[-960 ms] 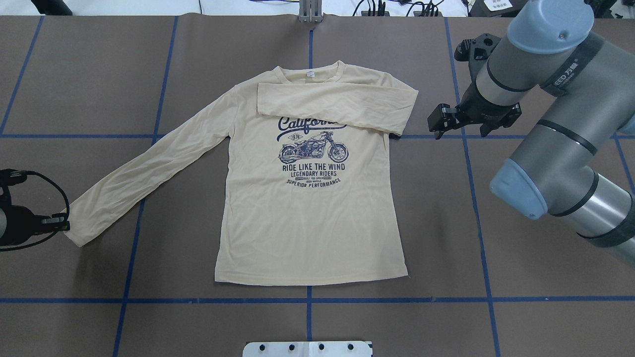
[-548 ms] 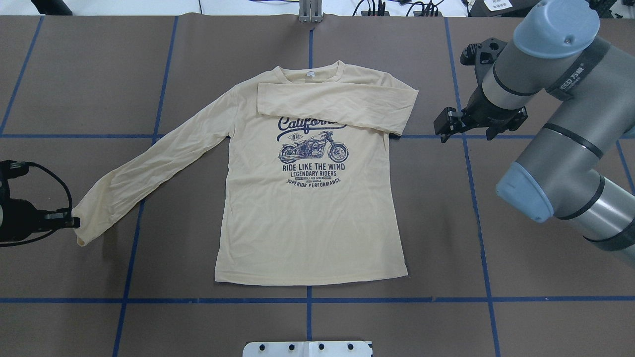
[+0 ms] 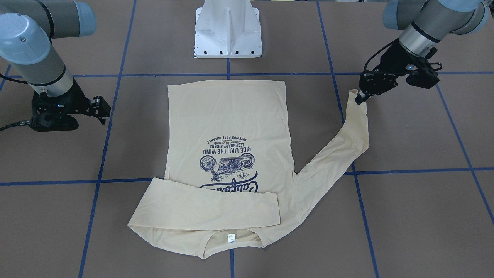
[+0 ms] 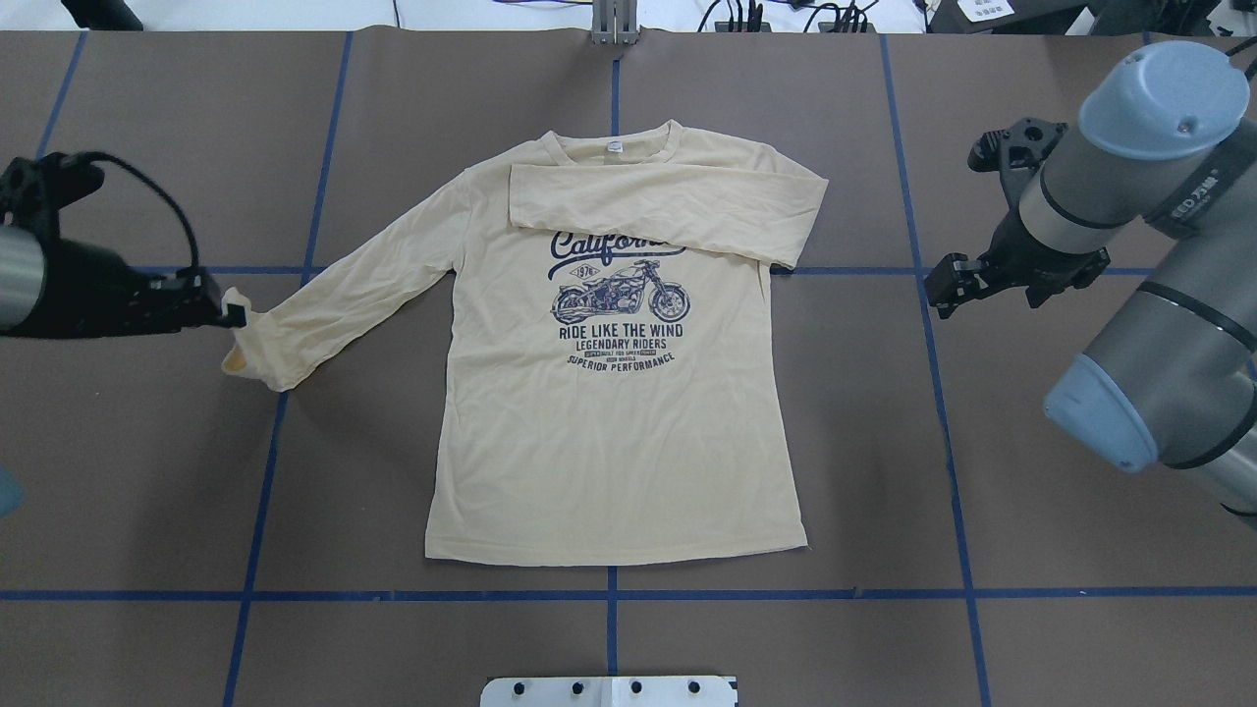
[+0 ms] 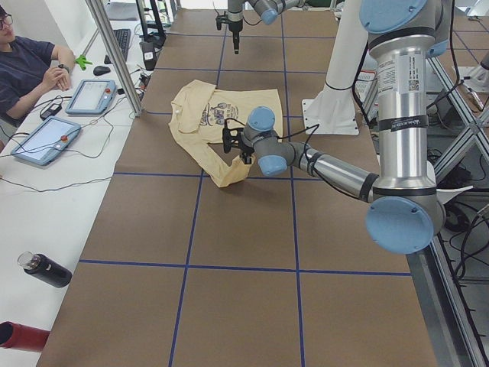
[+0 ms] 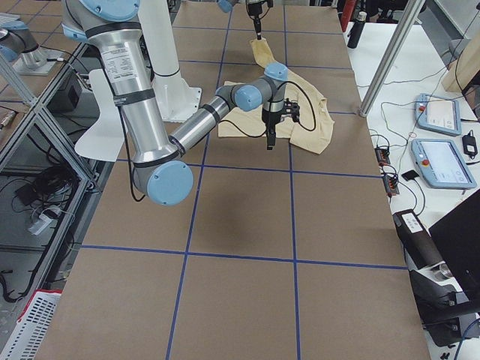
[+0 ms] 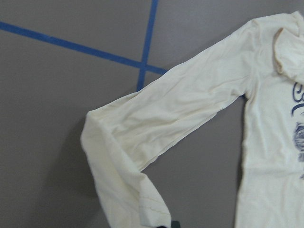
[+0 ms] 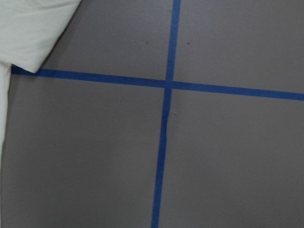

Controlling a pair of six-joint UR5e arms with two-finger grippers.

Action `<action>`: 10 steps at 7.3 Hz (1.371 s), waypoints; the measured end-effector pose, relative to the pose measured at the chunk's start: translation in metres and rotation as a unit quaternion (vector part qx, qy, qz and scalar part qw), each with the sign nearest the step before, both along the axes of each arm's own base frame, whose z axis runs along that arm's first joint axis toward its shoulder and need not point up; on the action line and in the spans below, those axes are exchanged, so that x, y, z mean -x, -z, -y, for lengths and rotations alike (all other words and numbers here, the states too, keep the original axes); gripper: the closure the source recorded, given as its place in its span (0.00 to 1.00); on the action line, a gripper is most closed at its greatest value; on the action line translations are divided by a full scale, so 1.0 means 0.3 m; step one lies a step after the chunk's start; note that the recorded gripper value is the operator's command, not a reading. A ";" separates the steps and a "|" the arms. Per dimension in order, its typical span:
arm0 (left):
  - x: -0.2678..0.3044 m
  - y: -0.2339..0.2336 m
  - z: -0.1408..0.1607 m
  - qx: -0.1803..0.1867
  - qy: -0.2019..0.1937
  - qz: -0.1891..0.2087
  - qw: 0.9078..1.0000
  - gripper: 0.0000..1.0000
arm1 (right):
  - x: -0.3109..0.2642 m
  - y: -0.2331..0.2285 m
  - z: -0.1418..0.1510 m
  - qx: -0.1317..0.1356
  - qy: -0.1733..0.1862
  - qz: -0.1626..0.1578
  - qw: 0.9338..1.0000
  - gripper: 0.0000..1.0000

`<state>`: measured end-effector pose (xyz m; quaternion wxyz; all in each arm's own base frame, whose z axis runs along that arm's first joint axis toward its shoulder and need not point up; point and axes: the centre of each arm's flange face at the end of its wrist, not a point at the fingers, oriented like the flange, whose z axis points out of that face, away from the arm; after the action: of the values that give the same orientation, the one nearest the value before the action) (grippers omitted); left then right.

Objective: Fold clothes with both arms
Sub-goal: 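Lift the sleeve with the left gripper and fold it across toward the collar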

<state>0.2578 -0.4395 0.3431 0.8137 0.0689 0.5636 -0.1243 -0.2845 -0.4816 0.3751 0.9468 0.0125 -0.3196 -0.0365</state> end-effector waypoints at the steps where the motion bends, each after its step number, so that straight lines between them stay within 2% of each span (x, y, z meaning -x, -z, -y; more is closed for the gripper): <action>1: -0.058 0.223 0.105 0.011 0.008 -0.011 1.000 1.00 | -0.044 -0.057 -0.018 0.000 0.007 -0.010 1.000 0.00; 3: -0.146 0.576 0.233 0.037 0.027 -0.052 0.998 1.00 | -0.097 -0.118 -0.036 0.002 0.012 -0.020 1.000 0.00; 5: -0.249 0.837 0.353 0.055 0.038 -0.092 0.994 1.00 | -0.111 -0.135 -0.035 0.005 0.010 -0.023 1.000 0.00; 7: -0.424 0.913 0.431 0.061 0.025 -0.113 0.991 1.00 | -0.111 -0.143 -0.032 0.009 0.008 -0.025 1.000 0.00; 10: -0.647 0.841 0.532 0.060 0.018 -0.126 0.990 1.00 | -0.104 -0.154 -0.027 0.014 0.007 -0.027 1.000 0.00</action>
<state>0.4519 -0.5992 0.0909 0.7366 0.0135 0.6516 -0.1805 -0.2532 -0.4735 0.4214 0.9548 -0.0040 -0.2947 -0.0388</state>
